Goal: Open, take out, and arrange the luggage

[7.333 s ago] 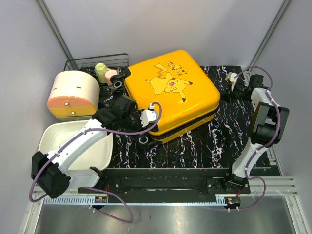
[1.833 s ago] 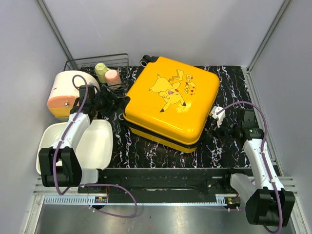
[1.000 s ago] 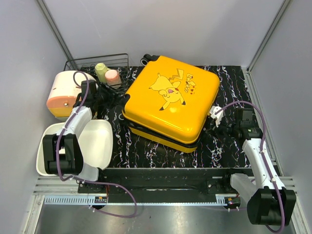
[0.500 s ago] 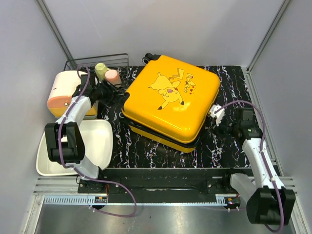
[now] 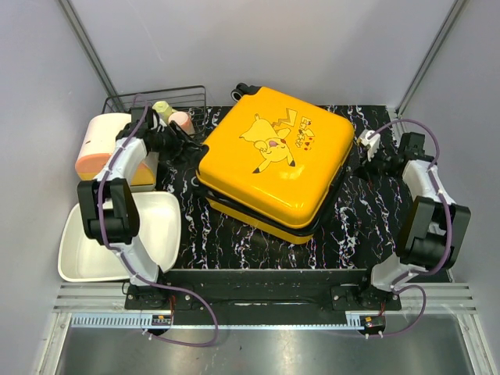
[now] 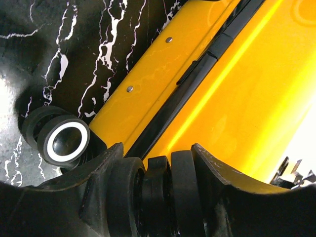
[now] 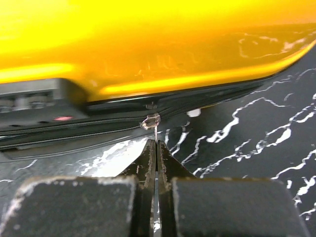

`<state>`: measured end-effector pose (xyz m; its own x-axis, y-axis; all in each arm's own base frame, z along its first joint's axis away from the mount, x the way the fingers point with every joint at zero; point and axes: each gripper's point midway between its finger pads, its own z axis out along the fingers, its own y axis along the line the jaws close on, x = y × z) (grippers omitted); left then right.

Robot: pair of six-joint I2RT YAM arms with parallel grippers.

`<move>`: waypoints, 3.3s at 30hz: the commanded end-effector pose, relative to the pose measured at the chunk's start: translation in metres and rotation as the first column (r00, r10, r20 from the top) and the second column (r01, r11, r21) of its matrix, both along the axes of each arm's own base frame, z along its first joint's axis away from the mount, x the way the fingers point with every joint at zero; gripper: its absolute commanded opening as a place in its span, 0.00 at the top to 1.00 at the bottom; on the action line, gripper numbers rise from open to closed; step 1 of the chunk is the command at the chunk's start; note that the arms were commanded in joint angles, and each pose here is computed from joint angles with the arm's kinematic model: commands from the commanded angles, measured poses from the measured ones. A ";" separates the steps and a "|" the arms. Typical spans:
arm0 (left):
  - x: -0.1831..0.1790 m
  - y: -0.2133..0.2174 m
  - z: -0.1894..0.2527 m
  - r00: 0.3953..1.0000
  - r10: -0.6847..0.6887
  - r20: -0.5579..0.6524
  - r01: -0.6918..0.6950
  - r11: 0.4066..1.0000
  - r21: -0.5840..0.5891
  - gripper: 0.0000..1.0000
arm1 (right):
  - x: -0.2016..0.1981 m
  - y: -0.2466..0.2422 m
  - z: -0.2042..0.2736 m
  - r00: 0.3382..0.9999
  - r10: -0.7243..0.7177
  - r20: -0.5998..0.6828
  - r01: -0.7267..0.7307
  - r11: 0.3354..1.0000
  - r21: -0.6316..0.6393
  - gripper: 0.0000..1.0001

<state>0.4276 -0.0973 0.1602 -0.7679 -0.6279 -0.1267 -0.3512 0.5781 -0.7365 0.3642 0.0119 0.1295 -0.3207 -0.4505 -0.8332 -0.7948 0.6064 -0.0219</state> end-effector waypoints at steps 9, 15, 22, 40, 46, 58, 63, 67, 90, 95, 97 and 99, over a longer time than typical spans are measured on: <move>0.018 -0.097 -0.010 0.800 -0.573 0.177 0.529 0.813 0.244 1.00 | -0.073 0.028 0.011 0.991 0.095 0.093 -0.098 0.995 0.024 1.00; 0.012 -0.134 -0.018 0.696 -0.698 0.169 0.640 0.710 0.294 1.00 | -0.132 0.064 0.016 0.993 0.107 0.045 -0.110 0.990 0.088 1.00; 0.032 -0.088 -0.031 0.761 -0.632 0.146 0.578 0.763 0.289 1.00 | -0.128 0.031 0.013 0.999 -0.042 0.022 0.043 0.999 -0.026 1.00; 0.062 -0.041 -0.039 0.756 -0.645 0.111 0.547 0.716 0.434 1.00 | 0.004 -0.120 0.031 0.976 0.052 0.213 -0.025 0.992 -0.126 1.00; 0.069 -0.046 -0.040 0.719 -0.686 0.112 0.576 0.678 0.457 1.00 | 0.038 -0.096 0.017 0.951 0.178 0.255 -0.157 0.983 -0.099 1.00; 0.074 -0.092 -0.028 0.628 -0.755 0.188 0.621 0.632 0.464 1.00 | 0.005 0.027 0.017 0.896 0.347 0.275 -0.387 0.916 0.106 1.00; 0.073 -0.097 -0.033 0.619 -0.765 0.180 0.628 0.619 0.472 1.00 | 0.016 0.041 0.023 0.892 0.347 0.291 -0.401 0.903 0.154 1.00; 0.070 -0.096 -0.037 0.619 -0.768 0.166 0.632 0.612 0.475 1.00 | 0.067 0.024 0.016 0.925 0.268 0.268 -0.319 0.933 0.168 1.00; 0.025 -0.065 -0.009 0.804 -0.561 0.200 0.513 0.823 0.245 0.95 | 0.149 -0.138 0.105 0.871 -0.437 0.222 0.420 0.899 0.123 0.05; -0.008 -0.062 0.001 0.846 -0.489 0.212 0.467 0.872 0.146 0.86 | 0.109 -0.152 0.142 0.828 -0.526 0.197 0.527 0.848 0.048 0.00; -0.021 -0.067 0.014 0.855 -0.461 0.238 0.450 0.887 0.102 0.85 | 0.075 -0.130 0.157 0.851 -0.507 0.138 0.505 0.862 0.050 0.00; -0.041 -0.069 0.011 0.868 -0.447 0.217 0.446 0.893 0.060 0.79 | 0.044 -0.108 0.174 0.869 -0.483 0.109 0.479 0.876 0.062 0.00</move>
<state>0.4520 -0.1377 0.1630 -0.8473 -0.2508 -0.4682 0.1371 0.7483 -0.6490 0.4674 -0.1436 0.2396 -0.3835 -0.2380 -0.8923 -0.3625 0.9275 -0.0916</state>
